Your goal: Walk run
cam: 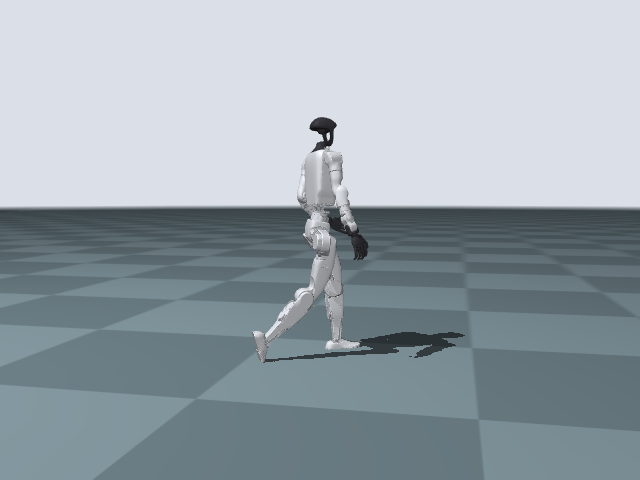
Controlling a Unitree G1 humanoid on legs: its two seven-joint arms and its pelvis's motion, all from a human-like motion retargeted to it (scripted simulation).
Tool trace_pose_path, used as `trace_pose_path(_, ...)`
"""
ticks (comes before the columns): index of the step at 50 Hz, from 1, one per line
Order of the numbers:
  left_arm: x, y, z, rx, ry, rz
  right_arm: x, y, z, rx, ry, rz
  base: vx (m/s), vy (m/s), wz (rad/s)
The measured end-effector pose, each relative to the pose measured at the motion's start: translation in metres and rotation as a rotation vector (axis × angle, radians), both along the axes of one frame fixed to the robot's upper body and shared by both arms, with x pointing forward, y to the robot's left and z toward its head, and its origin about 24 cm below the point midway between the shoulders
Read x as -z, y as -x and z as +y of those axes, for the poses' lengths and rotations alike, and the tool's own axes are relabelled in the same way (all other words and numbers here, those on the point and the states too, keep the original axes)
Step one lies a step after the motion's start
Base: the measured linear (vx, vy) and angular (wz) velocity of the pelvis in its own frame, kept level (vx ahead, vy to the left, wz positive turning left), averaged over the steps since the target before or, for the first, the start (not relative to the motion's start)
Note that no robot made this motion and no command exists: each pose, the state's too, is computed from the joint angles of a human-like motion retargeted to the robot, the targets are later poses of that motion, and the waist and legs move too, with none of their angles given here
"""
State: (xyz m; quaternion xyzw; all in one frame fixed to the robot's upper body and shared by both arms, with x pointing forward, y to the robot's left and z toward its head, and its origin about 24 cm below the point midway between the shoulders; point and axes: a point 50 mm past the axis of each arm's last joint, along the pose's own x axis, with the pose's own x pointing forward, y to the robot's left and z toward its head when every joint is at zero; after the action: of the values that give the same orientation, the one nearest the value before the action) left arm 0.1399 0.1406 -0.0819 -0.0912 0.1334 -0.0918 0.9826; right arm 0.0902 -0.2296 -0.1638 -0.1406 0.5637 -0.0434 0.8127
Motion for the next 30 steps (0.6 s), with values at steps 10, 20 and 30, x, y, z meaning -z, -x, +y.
trace_pose_path(10, -0.015, -0.036, 0.005, -0.033, 0.015, -0.084, 0.004, 0.188, 0.091, 0.057, -0.363, 0.591, 1.09, 0.01, 0.61)
trace_pose_path(20, -0.034, -0.055, 0.021, 0.005, -0.007, -0.188, -0.036, 0.280, 0.148, 0.052, -0.627, 0.858, 1.03, -0.23, 0.86)
trace_pose_path(30, 0.007, 0.000, 0.007, -0.102, 0.079, 0.038, -0.004, 0.215, 0.093, 0.096, -0.407, 0.682, 1.21, -0.46, 0.72)
